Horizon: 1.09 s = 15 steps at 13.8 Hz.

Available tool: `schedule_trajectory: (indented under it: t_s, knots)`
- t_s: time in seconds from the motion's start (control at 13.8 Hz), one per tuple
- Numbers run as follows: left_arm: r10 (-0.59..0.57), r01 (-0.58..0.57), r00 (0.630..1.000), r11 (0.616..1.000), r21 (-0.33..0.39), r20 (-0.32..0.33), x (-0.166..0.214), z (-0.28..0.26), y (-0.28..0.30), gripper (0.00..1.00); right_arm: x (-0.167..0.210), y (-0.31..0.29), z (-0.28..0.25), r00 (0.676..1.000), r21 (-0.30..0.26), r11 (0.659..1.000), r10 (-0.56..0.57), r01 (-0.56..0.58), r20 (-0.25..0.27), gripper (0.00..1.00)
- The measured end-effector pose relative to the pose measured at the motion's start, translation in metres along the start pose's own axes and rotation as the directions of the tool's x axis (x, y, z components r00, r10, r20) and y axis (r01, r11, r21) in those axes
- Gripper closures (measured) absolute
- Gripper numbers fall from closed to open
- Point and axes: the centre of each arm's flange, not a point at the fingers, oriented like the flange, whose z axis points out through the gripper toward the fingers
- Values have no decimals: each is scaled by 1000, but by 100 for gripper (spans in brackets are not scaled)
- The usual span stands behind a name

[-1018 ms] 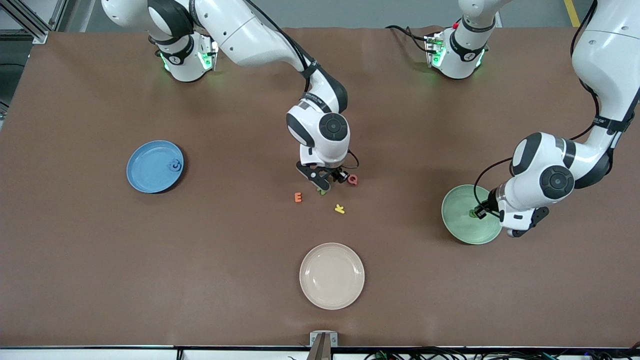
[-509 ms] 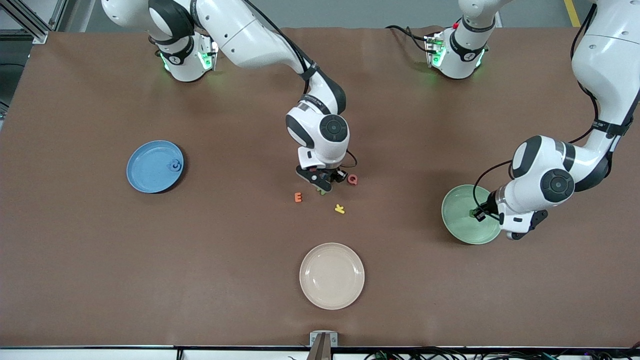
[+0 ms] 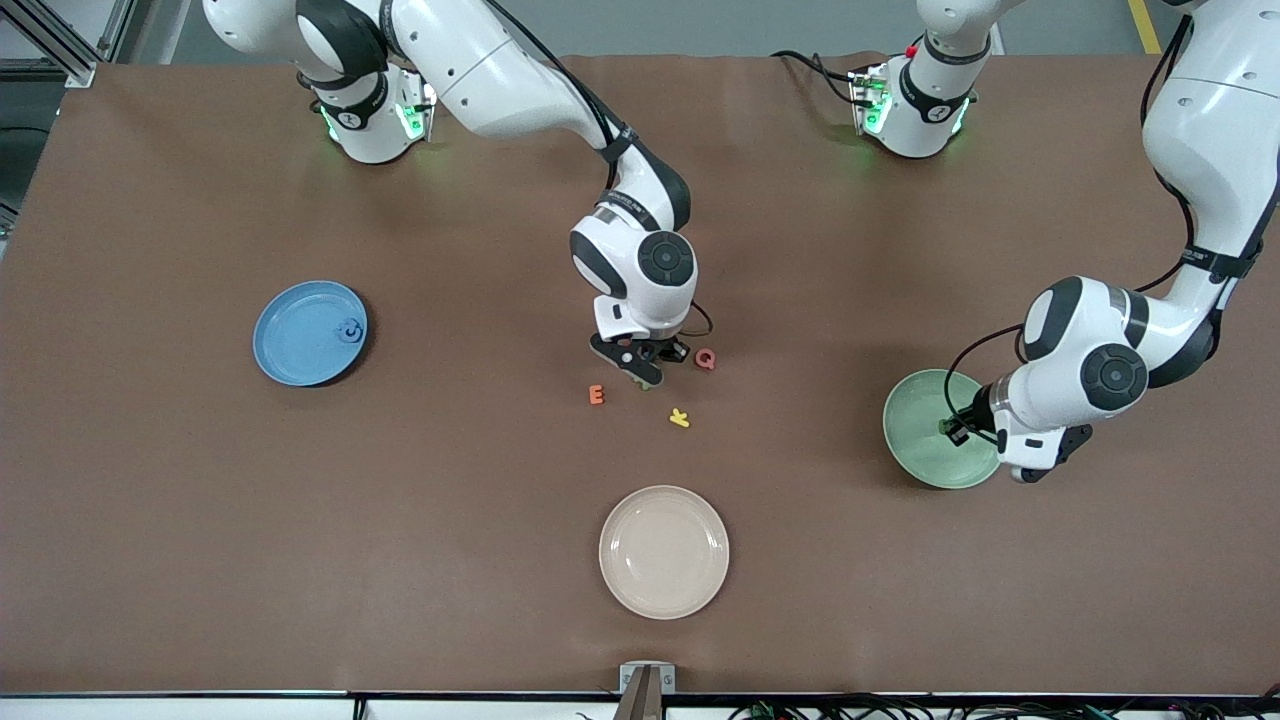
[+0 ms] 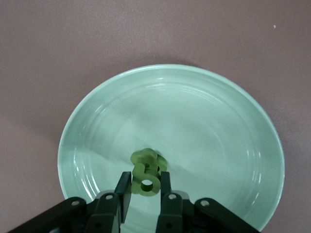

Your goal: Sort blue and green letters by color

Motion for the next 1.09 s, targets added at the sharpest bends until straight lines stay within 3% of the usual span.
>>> schedule_trajectory:
  t_s: [0.22, 0.36, 0.65, 0.87, 1.09]
  knots:
    - [8, -8, 1000, 1000, -1, 1, 1, 1, 0, 72, 6, 2, -1, 1000, -13, 1000, 2, -2, 0, 90]
    - [8, -8, 1000, 1000, -2, 4, 2, 3, 0, 72, 22, 11, -11, 999, -77, 996, -36, 37, 15, 90]
    - [4, -4, 1000, 1000, 1, 6, 4, 5, -2, 72, 99, 52, -81, 988, -158, 978, -126, 139, 88, 90]
    - [2, -2, 1000, 1000, 1, 7, 5, 6, -3, 72, 167, 121, -115, 963, -131, 960, -229, 247, 141, 90]
    - [3, -3, 1000, 1000, 1, 7, 4, 6, -2, 70, 208, 212, -116, 931, -105, 931, -334, 351, 151, 90]
